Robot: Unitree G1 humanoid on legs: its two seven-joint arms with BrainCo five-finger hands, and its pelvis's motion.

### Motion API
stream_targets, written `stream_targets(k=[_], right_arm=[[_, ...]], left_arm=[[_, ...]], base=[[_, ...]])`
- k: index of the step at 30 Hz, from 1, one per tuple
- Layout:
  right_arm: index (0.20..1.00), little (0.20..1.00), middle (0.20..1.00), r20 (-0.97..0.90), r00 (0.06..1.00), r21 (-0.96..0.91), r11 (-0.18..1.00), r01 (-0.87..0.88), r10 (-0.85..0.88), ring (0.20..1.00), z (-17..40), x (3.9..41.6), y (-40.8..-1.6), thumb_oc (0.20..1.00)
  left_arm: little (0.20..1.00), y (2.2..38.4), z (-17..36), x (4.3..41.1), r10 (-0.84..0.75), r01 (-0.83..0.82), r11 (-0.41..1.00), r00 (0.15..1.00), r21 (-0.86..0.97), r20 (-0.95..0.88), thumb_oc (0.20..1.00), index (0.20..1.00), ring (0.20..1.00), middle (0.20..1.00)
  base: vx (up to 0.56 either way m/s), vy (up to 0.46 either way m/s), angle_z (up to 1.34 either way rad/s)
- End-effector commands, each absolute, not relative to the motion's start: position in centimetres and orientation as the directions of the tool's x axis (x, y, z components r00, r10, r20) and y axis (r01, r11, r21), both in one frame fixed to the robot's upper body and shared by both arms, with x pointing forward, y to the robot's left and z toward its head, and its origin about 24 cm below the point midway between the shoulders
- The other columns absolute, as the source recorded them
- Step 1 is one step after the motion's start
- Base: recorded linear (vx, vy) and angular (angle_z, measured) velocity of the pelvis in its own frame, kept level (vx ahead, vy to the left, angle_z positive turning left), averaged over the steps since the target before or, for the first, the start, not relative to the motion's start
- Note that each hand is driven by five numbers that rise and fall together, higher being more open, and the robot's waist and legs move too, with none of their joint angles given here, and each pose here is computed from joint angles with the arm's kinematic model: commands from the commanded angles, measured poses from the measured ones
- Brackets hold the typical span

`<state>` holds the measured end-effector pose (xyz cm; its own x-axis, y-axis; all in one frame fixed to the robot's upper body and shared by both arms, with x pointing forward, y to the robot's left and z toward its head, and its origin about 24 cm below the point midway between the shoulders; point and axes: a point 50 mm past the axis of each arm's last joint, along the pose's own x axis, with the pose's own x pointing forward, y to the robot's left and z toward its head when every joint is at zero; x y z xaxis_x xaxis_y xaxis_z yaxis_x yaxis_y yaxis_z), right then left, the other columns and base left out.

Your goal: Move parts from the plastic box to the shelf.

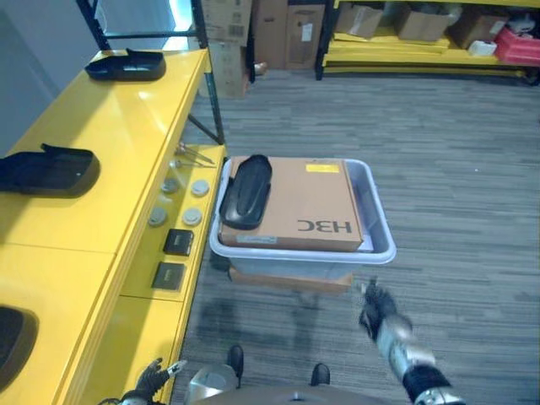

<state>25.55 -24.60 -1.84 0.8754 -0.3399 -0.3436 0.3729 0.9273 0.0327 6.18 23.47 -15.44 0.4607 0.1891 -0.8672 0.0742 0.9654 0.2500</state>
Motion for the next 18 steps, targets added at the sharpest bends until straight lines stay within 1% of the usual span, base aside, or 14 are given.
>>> stream_targets(k=[1,2,4,6,7,10,13,18], right_arm=[[1.0,1.0,1.0,-0.019,0.858,0.024,0.858,0.513,-0.513,1.0,6.1,28.3,-27.8,1.0],[1.0,1.0,1.0,0.128,0.829,0.029,0.838,0.545,-0.544,1.0,10.5,29.2,-28.6,1.0],[1.0,1.0,1.0,0.192,0.82,0.011,0.837,0.547,-0.539,1.0,12.6,29.7,-29.0,1.0],[1.0,1.0,1.0,0.278,0.804,-0.047,0.828,0.558,-0.526,1.0,15.9,30.5,-29.1,1.0],[1.0,1.0,1.0,0.284,0.798,-0.056,0.822,0.566,-0.531,1.0,16.4,30.6,-29.2,1.0],[1.0,1.0,1.0,0.236,0.815,-0.137,0.812,0.567,-0.529,1.0,16.6,31.4,-29.7,1.0],[1.0,1.0,1.0,0.122,0.831,-0.246,0.794,0.556,-0.543,1.0,14.8,32.4,-30.7,1.0],[1.0,1.0,1.0,0.057,0.783,-0.32,0.731,0.602,-0.62,1.0,13.2,33.7,-32.8,1.0]], left_arm=[[1.0,23.0,-15.4,5.8,0.162,0.102,0.965,0.489,0.24,-0.857,1.0,1.0,1.0,1.0],[1.0,23.3,-15.5,5.2,0.156,0.099,0.968,0.476,0.229,-0.866,1.0,1.0,1.0,1.0],[1.0,23.5,-15.5,5.0,0.156,0.096,0.969,0.47,0.226,-0.869,1.0,1.0,1.0,1.0],[1.0,23.9,-15.5,4.6,0.15,0.103,0.97,0.46,0.221,-0.875,1.0,1.0,1.0,1.0],[1.0,24.0,-15.5,4.5,0.15,0.109,0.969,0.457,0.222,-0.877,1.0,1.0,1.0,1.0],[1.0,24.2,-15.6,4.0,0.141,0.134,0.966,0.442,0.22,-0.886,1.0,1.0,1.0,1.0],[1.0,24.3,-15.6,3.7,0.13,0.171,0.96,0.429,0.222,-0.894,1.0,1.0,1.0,1.0],[1.0,24.7,-15.4,4.5,0.093,0.207,0.957,0.443,0.202,-0.892,1.0,1.0,1.0,1.0]], base=[[-0.03,0.037,-0.02],[-0.03,0.031,0.06],[-0.02,0.018,0.07],[-0.03,0.001,0.18],[-0.02,0.0,0.13],[0.0,0.008,0.09],[-0.01,0.047,0.18],[-0.1,0.071,0.26]])
